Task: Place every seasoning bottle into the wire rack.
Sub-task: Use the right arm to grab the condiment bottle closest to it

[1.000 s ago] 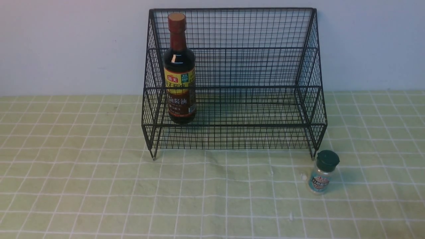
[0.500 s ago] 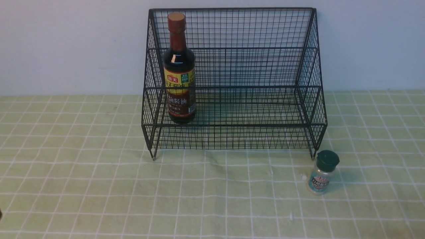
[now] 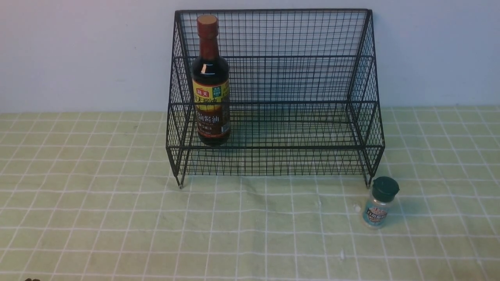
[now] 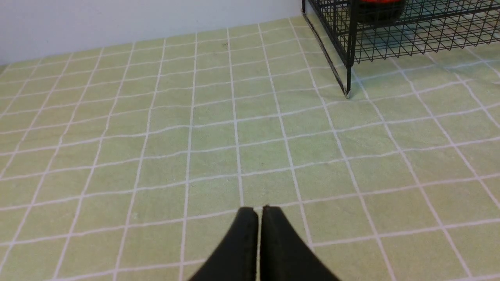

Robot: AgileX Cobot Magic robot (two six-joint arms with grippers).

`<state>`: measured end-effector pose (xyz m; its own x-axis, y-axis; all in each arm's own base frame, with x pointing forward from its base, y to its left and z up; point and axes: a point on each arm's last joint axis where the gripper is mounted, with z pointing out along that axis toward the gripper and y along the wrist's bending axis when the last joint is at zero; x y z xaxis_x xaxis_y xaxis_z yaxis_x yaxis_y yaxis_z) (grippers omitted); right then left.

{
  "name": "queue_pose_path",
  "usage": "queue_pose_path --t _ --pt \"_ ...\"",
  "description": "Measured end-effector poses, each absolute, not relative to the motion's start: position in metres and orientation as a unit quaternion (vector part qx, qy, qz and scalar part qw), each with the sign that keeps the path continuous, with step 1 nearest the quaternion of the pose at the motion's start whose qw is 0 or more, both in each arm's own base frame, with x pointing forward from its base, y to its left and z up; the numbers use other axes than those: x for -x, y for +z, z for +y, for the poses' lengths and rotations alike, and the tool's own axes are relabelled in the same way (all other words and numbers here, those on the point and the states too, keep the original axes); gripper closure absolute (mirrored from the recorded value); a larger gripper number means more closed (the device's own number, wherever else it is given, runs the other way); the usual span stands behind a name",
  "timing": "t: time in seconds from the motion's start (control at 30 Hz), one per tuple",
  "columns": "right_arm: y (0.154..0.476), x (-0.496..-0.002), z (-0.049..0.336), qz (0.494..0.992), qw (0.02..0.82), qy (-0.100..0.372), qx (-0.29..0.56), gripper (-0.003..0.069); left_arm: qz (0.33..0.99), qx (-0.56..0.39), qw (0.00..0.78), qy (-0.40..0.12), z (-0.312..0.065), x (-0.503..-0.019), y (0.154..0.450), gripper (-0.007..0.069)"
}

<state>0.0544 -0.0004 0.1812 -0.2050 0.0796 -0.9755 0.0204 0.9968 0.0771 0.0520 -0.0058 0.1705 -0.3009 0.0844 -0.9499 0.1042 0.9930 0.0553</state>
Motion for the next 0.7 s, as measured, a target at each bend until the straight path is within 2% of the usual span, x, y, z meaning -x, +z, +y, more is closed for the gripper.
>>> queue_pose_path --t 0.7 --pt "0.1812 -0.0544 -0.0008 0.776 0.630 0.016 -0.027 0.0673 0.806 -0.058 0.588 -0.008 -0.0058 -0.0520 0.1705 0.0631"
